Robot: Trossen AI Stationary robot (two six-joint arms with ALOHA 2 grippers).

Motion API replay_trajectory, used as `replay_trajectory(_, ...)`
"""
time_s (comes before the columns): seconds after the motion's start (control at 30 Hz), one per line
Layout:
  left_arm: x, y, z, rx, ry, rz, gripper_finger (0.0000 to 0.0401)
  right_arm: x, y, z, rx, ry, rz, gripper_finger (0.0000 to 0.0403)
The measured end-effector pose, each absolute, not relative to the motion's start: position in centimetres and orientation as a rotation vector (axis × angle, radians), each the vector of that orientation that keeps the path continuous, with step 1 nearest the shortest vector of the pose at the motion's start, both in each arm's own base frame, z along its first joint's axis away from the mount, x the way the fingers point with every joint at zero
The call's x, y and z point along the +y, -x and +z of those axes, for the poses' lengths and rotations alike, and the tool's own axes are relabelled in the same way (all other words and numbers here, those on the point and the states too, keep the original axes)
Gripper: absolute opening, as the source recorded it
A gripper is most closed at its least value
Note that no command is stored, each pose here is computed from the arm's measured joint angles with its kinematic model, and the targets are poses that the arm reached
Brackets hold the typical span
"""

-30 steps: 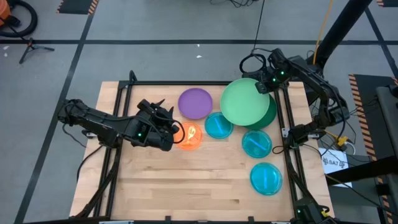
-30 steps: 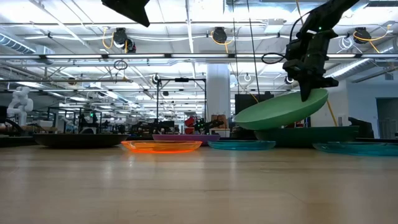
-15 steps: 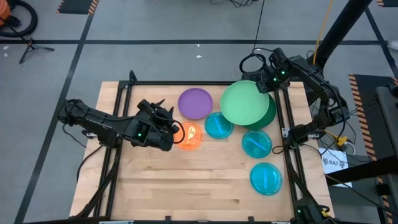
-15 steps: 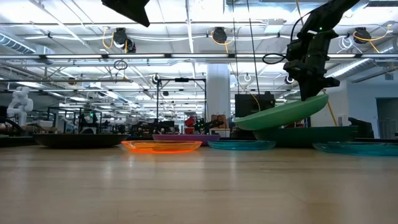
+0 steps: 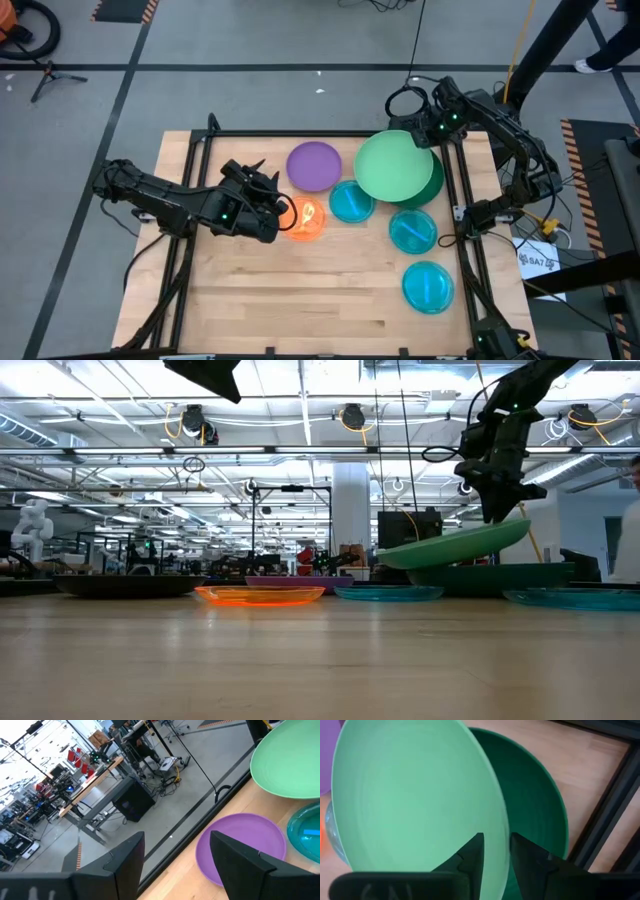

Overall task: Stack plastic plates
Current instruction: Stack the light green plate on the dark green plate, then stack the purple plate on the light green plate

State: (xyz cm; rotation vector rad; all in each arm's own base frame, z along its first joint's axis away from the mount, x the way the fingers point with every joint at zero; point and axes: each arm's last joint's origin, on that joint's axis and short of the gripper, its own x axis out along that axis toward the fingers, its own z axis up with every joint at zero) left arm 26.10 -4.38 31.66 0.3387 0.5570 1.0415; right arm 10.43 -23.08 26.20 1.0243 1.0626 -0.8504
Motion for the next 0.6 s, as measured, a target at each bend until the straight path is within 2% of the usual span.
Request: replay_trajectory(0.6, -4.39, -26.11, 31.65, 0.560, -0.340, 1.039, 0.0230, -23.51, -10.57, 26.25, 1.020, -1.033, -0.951, 0.0091)
